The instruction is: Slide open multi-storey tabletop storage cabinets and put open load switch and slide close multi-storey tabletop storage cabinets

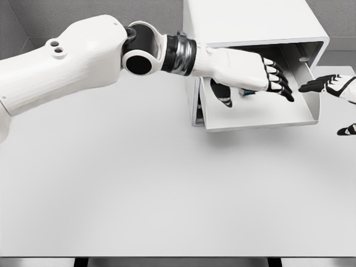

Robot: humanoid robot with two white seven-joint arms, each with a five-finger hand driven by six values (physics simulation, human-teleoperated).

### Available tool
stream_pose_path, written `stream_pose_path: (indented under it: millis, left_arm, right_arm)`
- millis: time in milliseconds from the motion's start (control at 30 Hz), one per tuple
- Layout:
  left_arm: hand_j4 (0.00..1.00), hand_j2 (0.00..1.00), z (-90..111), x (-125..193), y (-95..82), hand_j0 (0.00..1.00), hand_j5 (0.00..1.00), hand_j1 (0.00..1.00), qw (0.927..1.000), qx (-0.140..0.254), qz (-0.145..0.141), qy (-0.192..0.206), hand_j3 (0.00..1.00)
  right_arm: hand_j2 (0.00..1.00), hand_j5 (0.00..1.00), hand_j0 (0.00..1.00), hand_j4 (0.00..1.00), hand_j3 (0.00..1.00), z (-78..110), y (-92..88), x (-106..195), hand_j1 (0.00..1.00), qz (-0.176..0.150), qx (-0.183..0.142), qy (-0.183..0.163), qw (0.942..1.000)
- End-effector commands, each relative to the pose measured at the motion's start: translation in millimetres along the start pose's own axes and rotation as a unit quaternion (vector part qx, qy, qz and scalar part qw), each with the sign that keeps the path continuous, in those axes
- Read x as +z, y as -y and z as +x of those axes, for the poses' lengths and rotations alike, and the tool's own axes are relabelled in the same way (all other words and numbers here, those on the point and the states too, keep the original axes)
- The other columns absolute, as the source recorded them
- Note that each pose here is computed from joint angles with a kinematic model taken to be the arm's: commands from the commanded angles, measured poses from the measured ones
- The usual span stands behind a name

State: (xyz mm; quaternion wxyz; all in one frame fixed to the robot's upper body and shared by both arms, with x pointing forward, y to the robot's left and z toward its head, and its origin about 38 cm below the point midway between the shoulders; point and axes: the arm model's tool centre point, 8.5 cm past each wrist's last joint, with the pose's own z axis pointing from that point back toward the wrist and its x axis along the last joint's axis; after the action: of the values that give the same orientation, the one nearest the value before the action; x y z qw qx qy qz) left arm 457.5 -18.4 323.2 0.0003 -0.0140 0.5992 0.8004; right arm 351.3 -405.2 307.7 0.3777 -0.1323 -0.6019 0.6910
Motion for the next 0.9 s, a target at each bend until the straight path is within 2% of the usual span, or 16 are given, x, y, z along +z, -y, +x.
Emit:
stream_pose_path:
  millis: [0, 133, 267, 367, 467, 567, 600, 700, 733, 767, 833, 867]
  left_arm:
    - [1.00, 1.00, 7, 8, -0.1, 1.00, 1.00, 1.00, 1.0000, 0.001, 0.004, 0.009, 1.00]
    - [1.00, 1.00, 18, 28, -1.5, 1.00, 1.00, 1.00, 0.9998, -0.002, 0.009, 0.018, 1.00]
    - [1.00, 1.00, 18, 32, -26.5, 1.00, 1.00, 1.00, 0.9988, -0.012, 0.044, 0.017, 1.00]
    - [1.00, 1.00, 24, 36, -35.6, 1.00, 1.00, 1.00, 0.9979, -0.012, 0.058, 0.025, 1.00]
    - [1.00, 1.00, 34, 65, -28.5, 1.00, 1.00, 1.00, 0.9980, -0.015, 0.056, 0.025, 1.00]
    - [1.00, 1.00, 45, 114, -19.0, 1.00, 1.00, 1.00, 0.9983, -0.016, 0.056, 0.004, 1.00]
    - [1.00, 1.00, 45, 133, -10.0, 1.00, 1.00, 1.00, 0.9980, -0.006, 0.062, -0.011, 1.00]
    - [1.00, 1.00, 39, 222, 36.5, 1.00, 1.00, 1.00, 0.9897, 0.044, 0.074, -0.115, 1.00]
    - [1.00, 1.00, 41, 245, 54.7, 1.00, 1.00, 1.00, 0.9847, 0.063, 0.076, -0.143, 1.00]
    - [1.00, 1.00, 45, 275, 75.7, 1.00, 1.00, 1.00, 0.9751, 0.087, 0.090, -0.183, 1.00]
    - [1.00, 1.00, 53, 291, 107.6, 1.00, 1.00, 1.00, 0.9616, 0.126, 0.122, -0.211, 1.00]
    - [1.00, 1.00, 56, 296, 119.9, 1.00, 1.00, 1.00, 0.9576, 0.139, 0.123, -0.220, 1.00]
  right_arm:
    - [1.00, 1.00, 1.00, 1.00, 1.00, 1.2, 0.4, -3, 1.00, -0.004, -0.003, 0.004, 1.0000]
    - [1.00, 1.00, 1.00, 1.00, 1.00, 5.1, -1.2, -16, 1.00, -0.014, -0.008, 0.023, 0.9996]
    - [1.00, 1.00, 1.00, 1.00, 1.00, 7.2, -2.8, -24, 1.00, -0.018, -0.011, 0.033, 0.9992]
    - [1.00, 1.00, 1.00, 1.00, 1.00, 6.6, -2.7, -23, 1.00, -0.018, -0.011, 0.031, 0.9993]
    - [1.00, 1.00, 1.00, 1.00, 1.00, 6.4, -2.7, -23, 1.00, -0.017, -0.011, 0.031, 0.9993]
    - [1.00, 1.00, 1.00, 1.00, 1.00, 6.3, -3.4, -23, 1.00, -0.016, -0.011, 0.031, 0.9993]
    - [1.00, 1.00, 1.00, 1.00, 1.00, 6.5, -4.8, -24, 1.00, -0.015, -0.012, 0.032, 0.9993]
    - [1.00, 1.00, 1.00, 1.00, 1.00, 9.5, -7.7, -33, 1.00, -0.016, -0.017, 0.044, 0.9988]
    - [1.00, 1.00, 1.00, 1.00, 1.00, 10.7, -7.8, -36, 1.00, -0.017, -0.017, 0.049, 0.9985]
    - [1.00, 1.00, 1.00, 1.00, 1.00, 13.3, -9.9, -44, 1.00, -0.018, -0.020, 0.059, 0.9979]
    - [1.00, 1.00, 1.00, 1.00, 1.00, 15.7, -11.4, -48, 1.00, -0.019, -0.023, 0.066, 0.9974]
    - [1.00, 1.00, 1.00, 1.00, 1.00, 15.8, -12.6, -49, 1.00, -0.018, -0.024, 0.067, 0.9973]
